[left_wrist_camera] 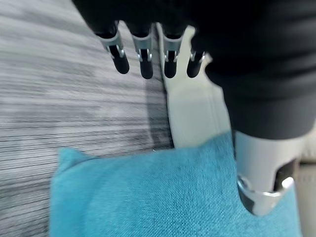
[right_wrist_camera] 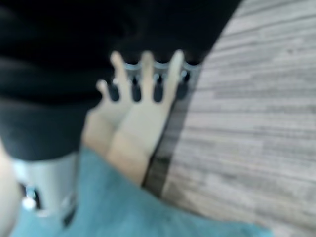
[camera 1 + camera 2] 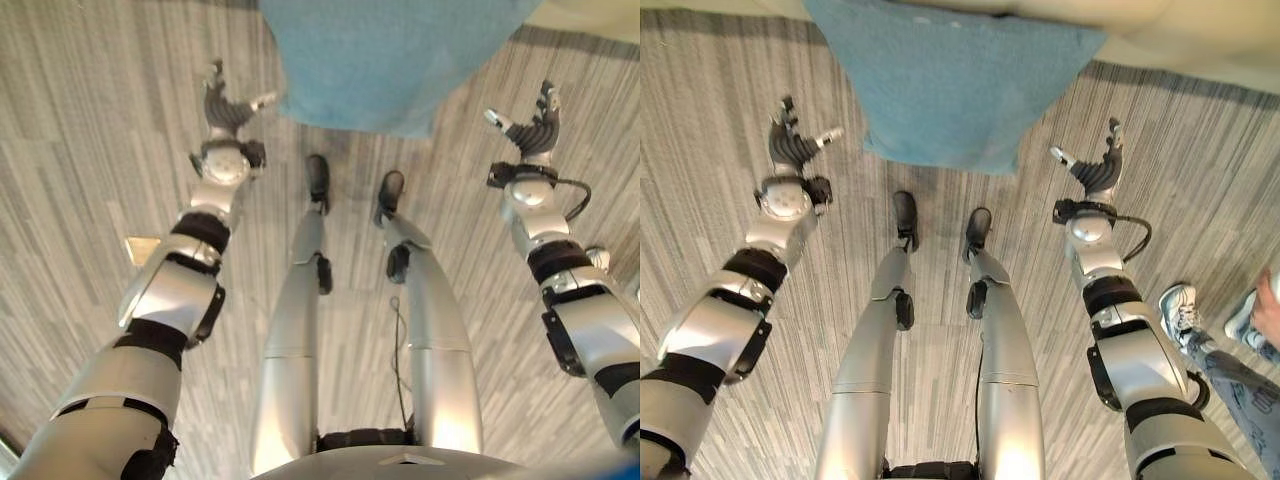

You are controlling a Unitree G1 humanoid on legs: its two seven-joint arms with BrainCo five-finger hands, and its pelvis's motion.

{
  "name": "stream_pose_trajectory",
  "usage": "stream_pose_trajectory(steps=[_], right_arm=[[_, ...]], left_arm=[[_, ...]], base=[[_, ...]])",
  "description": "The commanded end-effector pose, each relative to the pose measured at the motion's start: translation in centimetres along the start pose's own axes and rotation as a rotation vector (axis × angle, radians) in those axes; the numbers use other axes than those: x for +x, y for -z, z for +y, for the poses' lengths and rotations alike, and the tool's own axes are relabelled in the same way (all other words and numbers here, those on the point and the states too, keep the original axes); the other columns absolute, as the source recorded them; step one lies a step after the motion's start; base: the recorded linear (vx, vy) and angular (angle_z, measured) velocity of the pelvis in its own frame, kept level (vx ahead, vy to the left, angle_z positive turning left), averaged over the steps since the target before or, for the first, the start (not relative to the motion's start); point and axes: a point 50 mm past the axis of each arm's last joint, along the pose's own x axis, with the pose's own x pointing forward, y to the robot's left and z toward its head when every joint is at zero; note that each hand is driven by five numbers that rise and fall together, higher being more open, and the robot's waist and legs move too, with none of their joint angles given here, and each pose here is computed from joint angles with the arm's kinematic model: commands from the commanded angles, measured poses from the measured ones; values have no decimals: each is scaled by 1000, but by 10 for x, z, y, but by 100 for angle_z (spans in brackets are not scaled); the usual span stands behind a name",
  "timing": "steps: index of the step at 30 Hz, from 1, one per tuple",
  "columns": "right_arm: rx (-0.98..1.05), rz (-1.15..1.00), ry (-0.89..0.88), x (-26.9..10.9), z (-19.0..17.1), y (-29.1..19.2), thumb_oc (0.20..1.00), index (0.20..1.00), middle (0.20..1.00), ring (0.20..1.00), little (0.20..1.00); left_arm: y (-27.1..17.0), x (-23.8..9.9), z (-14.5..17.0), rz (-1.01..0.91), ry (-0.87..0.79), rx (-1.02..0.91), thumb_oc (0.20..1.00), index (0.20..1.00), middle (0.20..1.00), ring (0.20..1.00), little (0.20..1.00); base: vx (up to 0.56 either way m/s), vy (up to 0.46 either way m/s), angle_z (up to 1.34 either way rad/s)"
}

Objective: Pick up all the scattered cushions and arrange them neatly on the sofa.

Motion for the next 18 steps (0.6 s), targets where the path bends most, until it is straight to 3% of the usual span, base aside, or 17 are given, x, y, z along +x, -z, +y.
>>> stream_pose_trajectory(steps=[1,13,18], right_arm=[[40,-47,52,1,-14,-4,1000,1000,1000,1000,1000],[45,-137,35,13,-15,-31,1000,1000,1000,1000,1000],[-29,-193,14,23,-20,-49,1000,1000,1000,1000,1000]], left_arm=[[-10,9,20,-30,-86,-46,1000,1000,1000,1000,1000],[-60,26,23,-137,-107,-124,1000,1000,1000,1000,1000],[-106,18,-12,-322,38,-191,1000,1000,1000,1000,1000]], base=[[52,42,3],[54,33,-3],[43,6,-3]])
